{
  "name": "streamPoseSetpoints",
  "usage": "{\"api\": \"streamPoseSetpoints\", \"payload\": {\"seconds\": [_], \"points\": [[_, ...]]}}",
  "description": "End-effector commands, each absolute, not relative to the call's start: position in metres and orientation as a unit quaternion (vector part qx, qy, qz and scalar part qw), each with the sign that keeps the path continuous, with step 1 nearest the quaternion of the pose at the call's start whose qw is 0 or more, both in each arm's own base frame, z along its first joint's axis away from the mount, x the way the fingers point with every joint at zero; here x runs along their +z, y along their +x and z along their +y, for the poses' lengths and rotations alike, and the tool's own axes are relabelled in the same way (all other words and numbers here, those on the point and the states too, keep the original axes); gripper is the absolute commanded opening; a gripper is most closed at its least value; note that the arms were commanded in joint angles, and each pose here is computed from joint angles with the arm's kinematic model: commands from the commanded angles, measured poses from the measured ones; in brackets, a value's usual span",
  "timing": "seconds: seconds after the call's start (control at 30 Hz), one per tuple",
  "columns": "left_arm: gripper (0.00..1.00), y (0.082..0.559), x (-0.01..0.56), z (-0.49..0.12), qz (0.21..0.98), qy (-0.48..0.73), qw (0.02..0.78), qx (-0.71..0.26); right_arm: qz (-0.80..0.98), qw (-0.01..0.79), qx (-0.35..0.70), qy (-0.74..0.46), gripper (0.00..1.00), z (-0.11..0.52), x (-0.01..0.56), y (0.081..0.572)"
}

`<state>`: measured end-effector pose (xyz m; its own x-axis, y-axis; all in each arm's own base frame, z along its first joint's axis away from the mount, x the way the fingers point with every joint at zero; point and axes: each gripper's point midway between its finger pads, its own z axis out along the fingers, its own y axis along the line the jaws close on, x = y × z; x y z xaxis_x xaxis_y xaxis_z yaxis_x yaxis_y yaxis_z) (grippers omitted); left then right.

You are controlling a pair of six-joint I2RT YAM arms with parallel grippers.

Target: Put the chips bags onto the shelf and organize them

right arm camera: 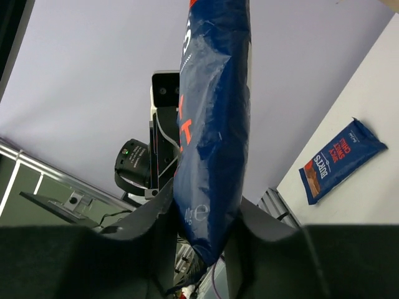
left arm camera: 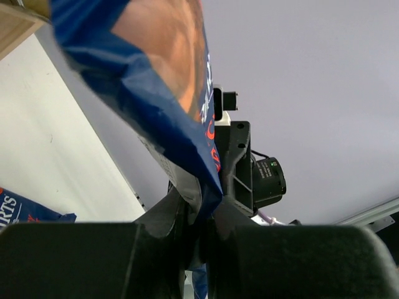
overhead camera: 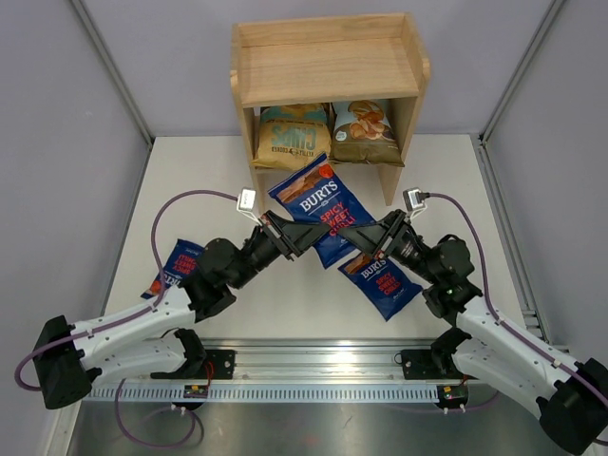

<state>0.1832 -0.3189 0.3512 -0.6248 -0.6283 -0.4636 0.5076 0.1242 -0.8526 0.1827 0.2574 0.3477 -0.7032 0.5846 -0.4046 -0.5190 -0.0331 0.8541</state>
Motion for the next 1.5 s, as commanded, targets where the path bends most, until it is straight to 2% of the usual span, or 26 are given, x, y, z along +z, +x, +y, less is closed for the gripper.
{"api": "streamPoseSetpoints", "payload": {"seconds": [0.0, 0.07, 0.13, 0.17, 0.27, 0.43, 0.5, 0.53, 0.6, 0.63, 0.7, 0.73, 0.8, 0.83, 0.93, 1.0, 1.13, 1.17, 1.3, 1.47], "points": [[0.10, 0.179, 0.375, -0.321, 0.594, -0.043, 0.431, -0.678, 0.558, 0.397, 0.729, 0.020, 0.34, 0.258, 0.371, 0.181], [0.15, 0.181, 0.371, -0.317, 0.602, -0.046, 0.438, -0.667, 0.568, 0.399, 0.719, 0.032, 0.18, 0.257, 0.365, 0.185], [0.22, 0.184, 0.373, -0.309, 0.604, -0.054, 0.451, -0.655, 0.570, 0.406, 0.712, 0.049, 0.14, 0.253, 0.364, 0.188], [0.36, 0.186, 0.366, -0.307, 0.618, -0.053, 0.455, -0.639, 0.581, 0.405, 0.704, 0.059, 0.13, 0.252, 0.358, 0.191], [0.63, 0.194, 0.355, -0.294, 0.650, -0.062, 0.472, -0.593, 0.579, 0.417, 0.697, 0.077, 0.10, 0.245, 0.363, 0.194], [0.76, 0.201, 0.341, -0.248, 0.682, -0.095, 0.515, -0.511, 0.581, 0.435, 0.682, 0.093, 0.07, 0.240, 0.384, 0.201], [0.82, 0.201, 0.323, -0.232, 0.710, -0.086, 0.524, -0.462, 0.595, 0.441, 0.665, 0.102, 0.07, 0.239, 0.387, 0.209], [0.84, 0.197, 0.308, -0.221, 0.734, -0.078, 0.520, -0.431, 0.583, 0.456, 0.664, 0.108, 0.07, 0.235, 0.407, 0.211], [0.92, 0.195, 0.314, -0.208, 0.747, -0.058, 0.530, -0.396, 0.602, 0.459, 0.642, 0.123, 0.07, 0.237, 0.409, 0.224], [0.94, 0.190, 0.302, -0.198, 0.773, -0.040, 0.522, -0.359, 0.589, 0.474, 0.641, 0.131, 0.06, 0.231, 0.433, 0.227], [0.99, 0.183, 0.317, -0.188, 0.773, -0.021, 0.528, -0.352, 0.606, 0.476, 0.621, 0.143, 0.07, 0.236, 0.434, 0.246], [0.99, 0.178, 0.311, -0.181, 0.787, -0.008, 0.519, -0.333, 0.591, 0.493, 0.620, 0.157, 0.08, 0.227, 0.459, 0.254], [0.99, 0.169, 0.329, -0.169, 0.780, 0.007, 0.529, -0.335, 0.607, 0.481, 0.606, 0.182, 0.08, 0.232, 0.457, 0.280], [0.99, 0.164, 0.326, -0.164, 0.788, 0.018, 0.523, -0.324, 0.594, 0.488, 0.614, 0.179, 0.08, 0.229, 0.482, 0.284], [0.99, 0.152, 0.338, -0.147, 0.787, 0.037, 0.528, -0.316, 0.596, 0.488, 0.604, 0.202, 0.08, 0.221, 0.500, 0.322], [0.99, 0.148, 0.344, -0.135, 0.784, 0.044, 0.537, -0.307, 0.609, 0.482, 0.583, 0.238, 0.08, 0.212, 0.490, 0.354], [0.99, 0.139, 0.342, -0.121, 0.773, 0.071, 0.555, -0.299, 0.588, 0.480, 0.589, 0.275, 0.10, 0.198, 0.510, 0.394], [0.99, 0.137, 0.341, -0.122, 0.769, 0.080, 0.557, -0.305, 0.600, 0.467, 0.581, 0.291, 0.10, 0.200, 0.496, 0.414], [0.99, 0.130, 0.338, -0.116, 0.758, 0.091, 0.565, -0.314, 0.611, 0.458, 0.576, 0.292, 0.10, 0.206, 0.506, 0.439], [0.99, 0.126, 0.326, -0.108, 0.764, 0.092, 0.561, -0.304, 0.609, 0.439, 0.554, 0.360, 0.11, 0.197, 0.487, 0.462]]}}
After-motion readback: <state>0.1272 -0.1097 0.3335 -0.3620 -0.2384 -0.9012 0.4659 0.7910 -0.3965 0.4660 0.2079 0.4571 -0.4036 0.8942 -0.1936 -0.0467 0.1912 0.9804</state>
